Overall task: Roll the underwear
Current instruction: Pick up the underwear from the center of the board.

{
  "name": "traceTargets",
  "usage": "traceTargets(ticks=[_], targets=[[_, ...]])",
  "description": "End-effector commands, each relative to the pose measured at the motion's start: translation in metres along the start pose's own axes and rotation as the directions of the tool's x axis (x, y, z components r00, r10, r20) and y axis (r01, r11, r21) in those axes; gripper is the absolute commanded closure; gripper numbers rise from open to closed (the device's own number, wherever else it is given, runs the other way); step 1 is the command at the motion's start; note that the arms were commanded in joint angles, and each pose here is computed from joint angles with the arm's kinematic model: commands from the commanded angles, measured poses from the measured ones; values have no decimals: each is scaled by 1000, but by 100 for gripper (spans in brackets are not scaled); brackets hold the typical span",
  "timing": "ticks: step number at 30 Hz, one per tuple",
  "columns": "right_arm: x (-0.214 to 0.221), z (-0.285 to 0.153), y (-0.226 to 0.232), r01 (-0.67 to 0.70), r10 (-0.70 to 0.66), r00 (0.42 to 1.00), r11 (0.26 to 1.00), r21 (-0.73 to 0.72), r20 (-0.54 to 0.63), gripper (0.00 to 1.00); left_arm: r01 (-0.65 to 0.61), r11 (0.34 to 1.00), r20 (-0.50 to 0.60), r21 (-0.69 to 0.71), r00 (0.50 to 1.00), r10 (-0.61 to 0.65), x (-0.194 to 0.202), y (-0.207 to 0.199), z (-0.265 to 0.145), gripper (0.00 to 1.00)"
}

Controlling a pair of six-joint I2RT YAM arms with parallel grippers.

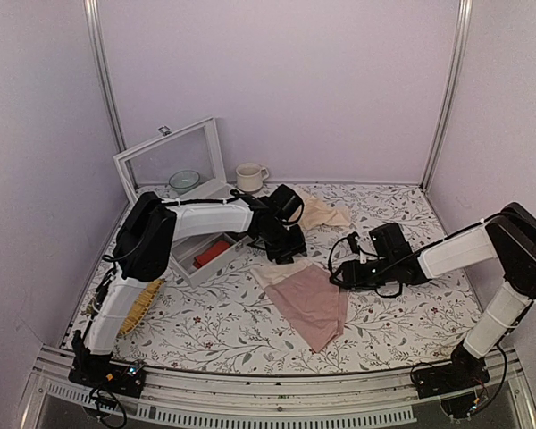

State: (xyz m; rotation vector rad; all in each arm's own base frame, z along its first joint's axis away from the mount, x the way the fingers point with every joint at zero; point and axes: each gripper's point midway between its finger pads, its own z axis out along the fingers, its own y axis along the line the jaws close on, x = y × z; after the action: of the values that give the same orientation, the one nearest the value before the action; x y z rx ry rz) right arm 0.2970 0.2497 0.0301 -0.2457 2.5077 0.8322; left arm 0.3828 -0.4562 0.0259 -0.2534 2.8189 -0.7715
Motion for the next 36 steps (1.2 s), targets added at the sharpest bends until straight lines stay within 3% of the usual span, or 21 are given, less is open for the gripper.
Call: traceTargets(ticks=[1, 5, 17, 31, 36], targets=[[18, 10, -10, -36, 36, 998, 999, -1, -48, 45, 10, 1000, 0, -11, 1000, -10, -5, 2, 0, 58], [22, 10, -6, -44, 42, 997, 999, -28, -58, 46, 15, 1000, 10, -15, 1000, -14, -7, 3, -3, 58], [36, 17, -1, -48, 44, 994, 998, -36, -97, 64, 15, 1000, 3, -14, 1000, -15, -6, 3, -2, 57], [22, 13, -2, -4, 7, 998, 999, 52, -57, 100, 26, 1000, 5, -7, 1000, -26, -8, 1, -7, 56], [12, 6, 11, 81, -78, 997, 992, 98, -29, 100, 44, 999, -8, 4, 999, -43, -10, 2, -8, 55]])
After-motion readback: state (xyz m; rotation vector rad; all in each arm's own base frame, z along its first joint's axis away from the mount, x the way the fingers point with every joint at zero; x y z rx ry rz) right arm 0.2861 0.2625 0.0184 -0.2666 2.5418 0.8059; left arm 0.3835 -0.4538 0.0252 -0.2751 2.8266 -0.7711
